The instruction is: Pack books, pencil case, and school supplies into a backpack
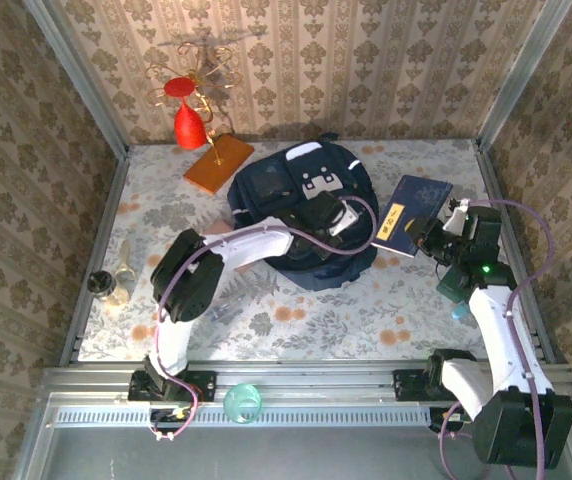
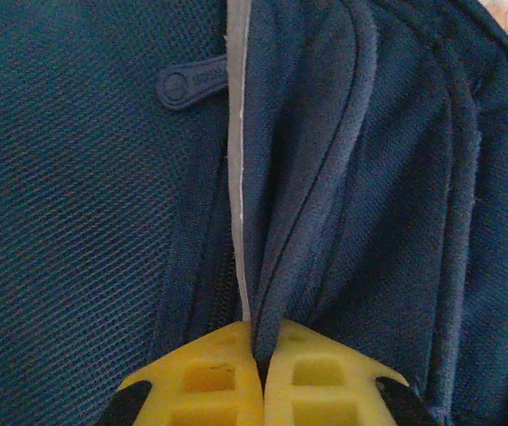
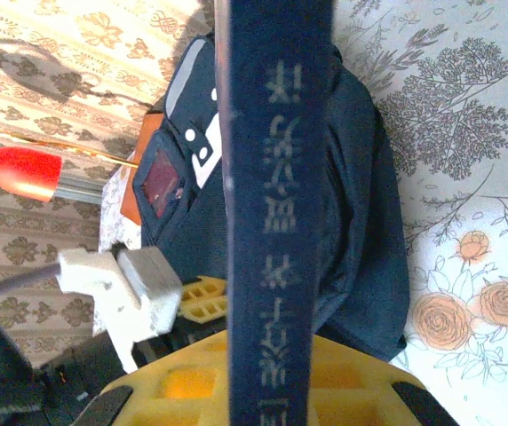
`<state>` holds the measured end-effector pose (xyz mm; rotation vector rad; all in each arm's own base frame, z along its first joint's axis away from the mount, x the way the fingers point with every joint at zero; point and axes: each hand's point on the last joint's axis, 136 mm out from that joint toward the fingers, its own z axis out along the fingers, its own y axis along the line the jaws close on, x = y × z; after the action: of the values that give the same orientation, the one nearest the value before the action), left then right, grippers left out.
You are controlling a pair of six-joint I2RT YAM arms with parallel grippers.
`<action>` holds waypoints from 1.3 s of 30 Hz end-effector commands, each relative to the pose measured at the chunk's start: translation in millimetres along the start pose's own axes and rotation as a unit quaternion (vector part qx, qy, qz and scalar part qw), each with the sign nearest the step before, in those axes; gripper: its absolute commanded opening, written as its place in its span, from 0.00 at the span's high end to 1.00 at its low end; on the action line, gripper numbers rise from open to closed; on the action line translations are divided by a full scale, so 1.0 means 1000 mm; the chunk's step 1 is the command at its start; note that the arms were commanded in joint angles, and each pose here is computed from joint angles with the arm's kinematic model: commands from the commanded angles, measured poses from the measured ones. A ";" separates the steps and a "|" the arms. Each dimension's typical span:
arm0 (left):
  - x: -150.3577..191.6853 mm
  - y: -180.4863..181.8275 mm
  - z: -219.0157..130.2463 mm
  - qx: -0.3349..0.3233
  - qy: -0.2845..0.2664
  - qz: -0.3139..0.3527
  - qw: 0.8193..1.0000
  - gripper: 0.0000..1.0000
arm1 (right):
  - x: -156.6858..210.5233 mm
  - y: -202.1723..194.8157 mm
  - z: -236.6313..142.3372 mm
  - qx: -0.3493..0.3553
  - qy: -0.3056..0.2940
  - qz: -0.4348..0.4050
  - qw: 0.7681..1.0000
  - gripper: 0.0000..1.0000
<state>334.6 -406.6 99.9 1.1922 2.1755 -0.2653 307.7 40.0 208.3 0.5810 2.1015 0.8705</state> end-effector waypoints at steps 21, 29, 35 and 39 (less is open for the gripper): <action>-0.122 0.117 -0.151 0.120 -0.233 -0.241 0.935 1.00 | 0.080 0.086 0.069 -0.109 0.080 0.004 0.991 0.93; -0.128 0.114 -0.156 0.134 -0.238 -0.235 0.933 1.00 | 0.078 0.108 0.125 -0.138 0.079 0.059 0.986 0.95; -0.129 0.112 -0.160 0.139 -0.238 -0.234 0.932 1.00 | 0.068 0.119 0.166 -0.156 0.063 0.090 0.982 0.96; -0.133 0.110 -0.166 0.147 -0.245 -0.238 0.928 1.00 | 0.053 0.117 0.190 -0.163 0.018 0.120 0.979 0.96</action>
<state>405.1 -350.3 259.5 0.6105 2.1529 -0.9073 411.0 225.3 143.7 0.6286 2.1021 1.2867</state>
